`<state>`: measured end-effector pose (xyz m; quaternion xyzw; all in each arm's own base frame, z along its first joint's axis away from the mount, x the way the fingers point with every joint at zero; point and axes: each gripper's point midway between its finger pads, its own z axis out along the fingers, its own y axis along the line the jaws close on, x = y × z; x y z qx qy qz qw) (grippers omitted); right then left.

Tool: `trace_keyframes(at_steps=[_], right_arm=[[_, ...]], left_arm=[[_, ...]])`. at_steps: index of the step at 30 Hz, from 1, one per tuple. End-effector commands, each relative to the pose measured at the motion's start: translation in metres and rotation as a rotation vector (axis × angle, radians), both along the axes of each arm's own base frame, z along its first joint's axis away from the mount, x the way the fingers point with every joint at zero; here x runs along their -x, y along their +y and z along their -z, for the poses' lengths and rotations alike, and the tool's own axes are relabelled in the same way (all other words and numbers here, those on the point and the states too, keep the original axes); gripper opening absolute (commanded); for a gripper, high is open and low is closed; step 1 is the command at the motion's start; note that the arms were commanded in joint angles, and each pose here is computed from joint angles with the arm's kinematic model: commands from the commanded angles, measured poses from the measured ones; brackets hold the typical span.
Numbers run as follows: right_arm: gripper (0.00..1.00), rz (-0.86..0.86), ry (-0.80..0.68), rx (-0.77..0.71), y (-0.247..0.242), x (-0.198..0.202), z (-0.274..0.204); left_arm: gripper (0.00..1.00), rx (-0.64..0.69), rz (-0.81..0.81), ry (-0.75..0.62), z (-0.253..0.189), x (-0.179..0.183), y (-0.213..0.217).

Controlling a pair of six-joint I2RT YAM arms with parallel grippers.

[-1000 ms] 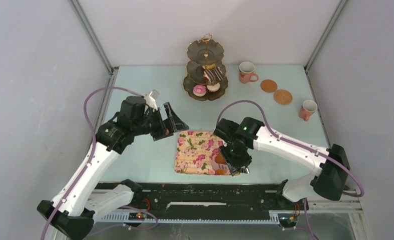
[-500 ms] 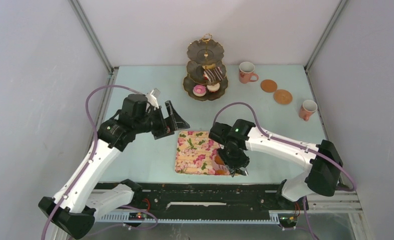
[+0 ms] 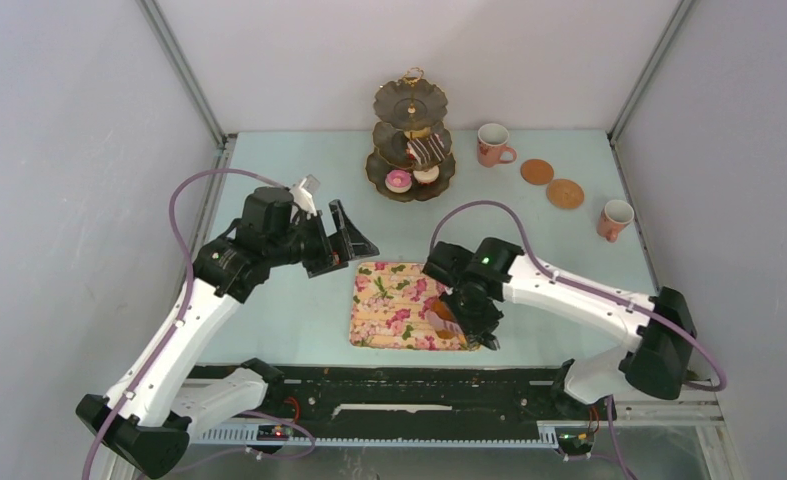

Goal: Serve the afternoon tea

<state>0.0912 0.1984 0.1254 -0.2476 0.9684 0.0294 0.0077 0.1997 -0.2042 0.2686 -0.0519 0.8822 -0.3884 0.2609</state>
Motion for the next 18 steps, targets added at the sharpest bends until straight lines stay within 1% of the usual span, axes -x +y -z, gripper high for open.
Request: trace_keyframes(at_steps=[1, 4, 8, 9, 11, 14, 18], right_arm=[[0.03, 0.042, -0.105, -0.167, 0.01, -0.014, -0.038], [0.03, 0.098, -0.163, -0.329, 0.018, -0.03, -0.062], [0.06, 0.229, -0.362, -0.632, 0.041, -0.093, -0.11], [0.06, 0.258, -0.39, -0.698, 0.047, -0.108, -0.12], [0.06, 0.296, -0.395, -0.809, 0.06, -0.134, -0.135], [0.06, 0.349, -0.385, -0.876, 0.072, -0.169, -0.147], [0.06, 0.356, -0.352, -0.857, 0.088, -0.209, -0.139]], left_arm=[[0.98, 0.014, 0.023, -0.046, -0.014, 0.001, -0.002], [0.98, 0.002, 0.025, -0.044, -0.013, 0.001, -0.001], [0.98, -0.017, 0.032, -0.038, -0.009, -0.001, -0.001], [0.98, -0.019, 0.033, -0.038, -0.008, -0.002, -0.002], [0.98, -0.014, 0.042, -0.036, -0.009, -0.004, -0.004], [0.98, -0.025, 0.045, -0.04, -0.011, -0.006, -0.004], [0.98, -0.065, 0.044, -0.051, -0.009, -0.008, 0.001]])
